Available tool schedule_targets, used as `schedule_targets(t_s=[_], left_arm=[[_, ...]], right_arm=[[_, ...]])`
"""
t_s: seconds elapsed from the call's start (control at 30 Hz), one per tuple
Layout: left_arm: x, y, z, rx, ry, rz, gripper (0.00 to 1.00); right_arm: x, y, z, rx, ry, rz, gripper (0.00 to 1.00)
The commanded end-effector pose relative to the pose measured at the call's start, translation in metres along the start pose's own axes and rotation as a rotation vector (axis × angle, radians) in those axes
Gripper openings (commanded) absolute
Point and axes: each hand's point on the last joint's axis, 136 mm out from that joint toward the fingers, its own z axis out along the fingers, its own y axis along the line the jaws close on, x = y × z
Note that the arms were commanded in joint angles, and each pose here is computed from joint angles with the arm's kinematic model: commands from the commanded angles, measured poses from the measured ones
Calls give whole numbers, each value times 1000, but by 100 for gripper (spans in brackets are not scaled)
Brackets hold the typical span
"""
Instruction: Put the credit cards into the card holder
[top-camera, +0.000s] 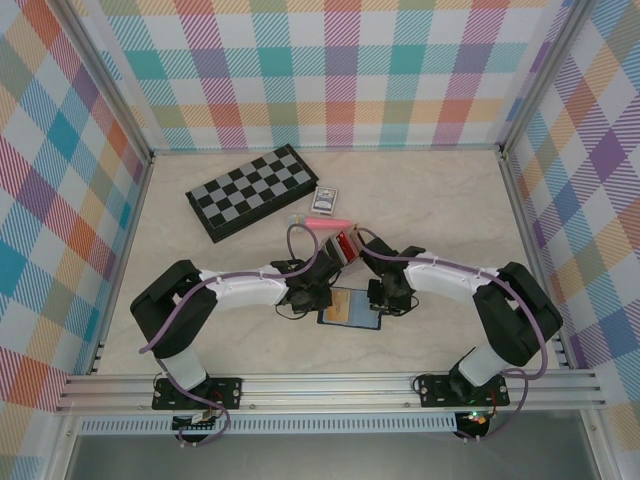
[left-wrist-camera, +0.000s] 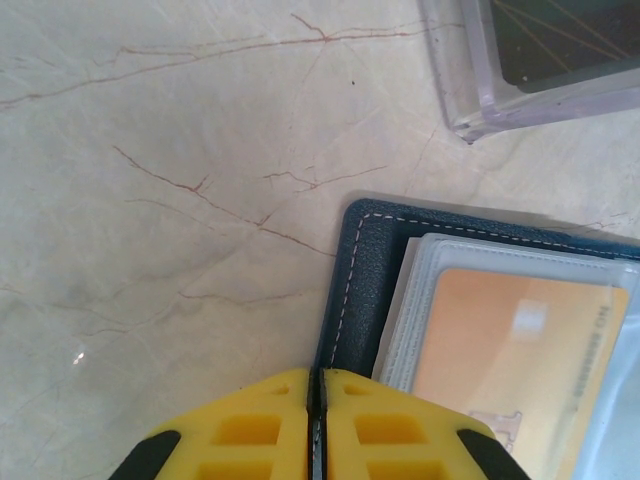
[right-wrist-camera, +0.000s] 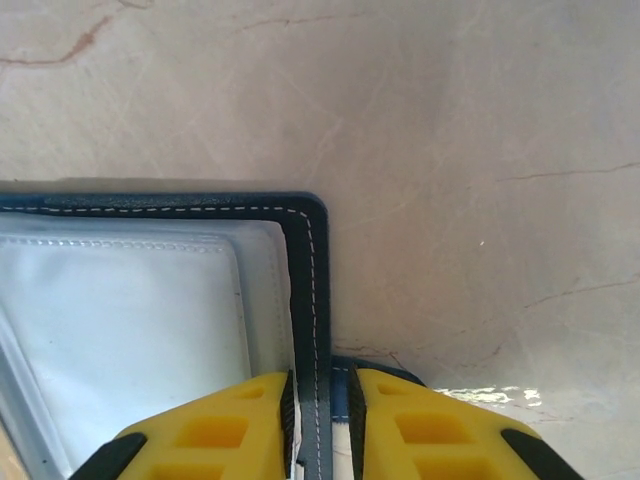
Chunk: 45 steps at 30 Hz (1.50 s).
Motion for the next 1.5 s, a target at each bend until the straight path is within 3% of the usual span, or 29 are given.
schedule_targets(t_s=[0.0, 0.27, 0.47, 0.63, 0.87, 1.07, 1.23, 1.33, 1.47], left_arm=[[27, 42, 17, -141, 82, -2, 10], [27, 40, 18, -142, 87, 2, 10], [27, 38, 18, -138, 87, 3, 9], [28, 37, 18, -139, 90, 11, 9], [27, 32, 12, -121, 77, 3, 9], [16, 23, -13, -68, 6, -26, 15], [-5, 10, -47, -19, -84, -18, 26], [-19, 7, -63, 23, -124, -35, 31], [-40, 3, -77, 77, -145, -61, 37]], right_arm=[[27, -45, 21, 133, 89, 58, 22], [12, -11, -6, -126, -1, 24, 29], [14, -32, 0, -112, -2, 109, 31], [18, -56, 17, -50, 93, 187, 28], [8, -28, 12, -187, 105, 129, 25], [-30, -14, -41, -221, -61, 3, 30], [-61, -1, -99, -241, -224, -109, 53], [-76, 13, -131, -285, -304, -172, 57], [-88, 45, -151, -400, -317, -253, 62]])
